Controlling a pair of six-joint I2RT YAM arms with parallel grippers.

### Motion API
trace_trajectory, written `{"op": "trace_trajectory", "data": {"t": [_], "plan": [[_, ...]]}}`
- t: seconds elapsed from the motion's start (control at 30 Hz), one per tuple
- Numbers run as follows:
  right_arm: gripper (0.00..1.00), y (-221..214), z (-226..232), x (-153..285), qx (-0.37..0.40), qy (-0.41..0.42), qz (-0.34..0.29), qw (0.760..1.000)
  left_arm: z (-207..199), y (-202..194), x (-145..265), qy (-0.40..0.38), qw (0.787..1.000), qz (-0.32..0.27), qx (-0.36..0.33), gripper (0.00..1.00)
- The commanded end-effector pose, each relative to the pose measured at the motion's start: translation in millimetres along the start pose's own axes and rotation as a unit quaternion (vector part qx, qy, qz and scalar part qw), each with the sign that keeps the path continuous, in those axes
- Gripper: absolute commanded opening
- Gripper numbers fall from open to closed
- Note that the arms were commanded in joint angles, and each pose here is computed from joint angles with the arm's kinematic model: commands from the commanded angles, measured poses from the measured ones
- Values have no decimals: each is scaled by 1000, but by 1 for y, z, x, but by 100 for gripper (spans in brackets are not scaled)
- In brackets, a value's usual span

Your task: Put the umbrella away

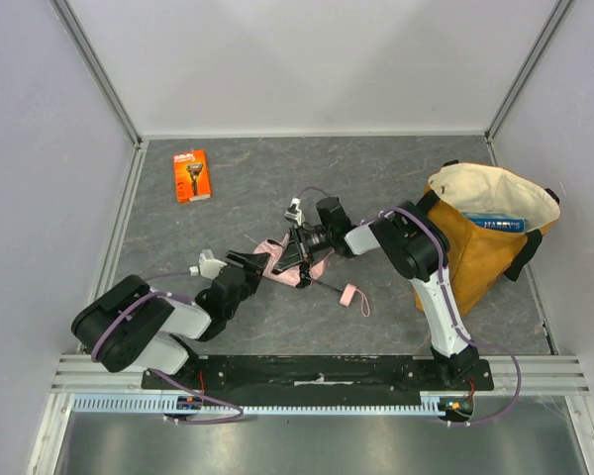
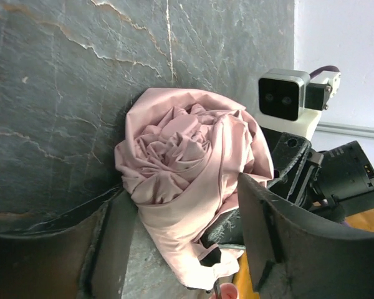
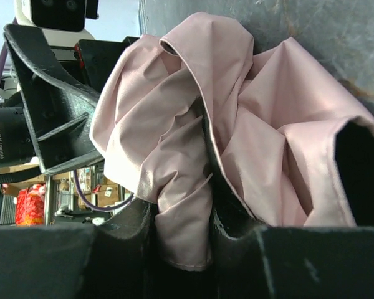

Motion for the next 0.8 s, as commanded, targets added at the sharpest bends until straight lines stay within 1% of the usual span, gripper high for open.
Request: {"op": "trace_trajectory", "data": {"t": [0.0, 0.03, 0.13, 0.23, 0.43, 0.53, 0.57, 0.67, 0.77], "plan": [[0, -35, 22, -19, -33, 24, 57, 998, 36, -6, 16, 62, 997, 40, -30, 75], [0, -29, 28, -20, -33, 30, 49, 998, 42, -6, 20, 71, 996, 45, -27, 77], [0, -19, 37, -21, -31, 45, 33, 998, 50, -6, 25, 84, 995, 51, -15, 78], [0, -16, 43, -24, -31, 56, 27, 998, 52, -9, 27, 88, 994, 57, 15, 78], [0, -23, 54, -26, -33, 94, 25, 995, 37, -13, 17, 74, 996, 55, 14, 72], [0, -31, 58, -25, -44, 112, 23, 993, 34, -10, 13, 65, 997, 44, 3, 69], [0, -32, 59, -24, -45, 117, 22, 992, 32, -10, 11, 59, 997, 44, 2, 67], [0, -36, 55, -24, -52, 115, 22, 992, 27, -11, 9, 45, 998, 47, -5, 58], [0, -41, 50, -24, -56, 106, 25, 992, 27, -10, 8, 39, 998, 47, -11, 44]]}}
Point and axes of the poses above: each gripper's point midway between its finger pads, its own x axis back along the fingers, its own z axis along the line the jaws close on, y = z × x, the point moved 1 cm from there along x, back along the fingers, and after that the axes turned 13 degrees about x, right-handed, at the moved point
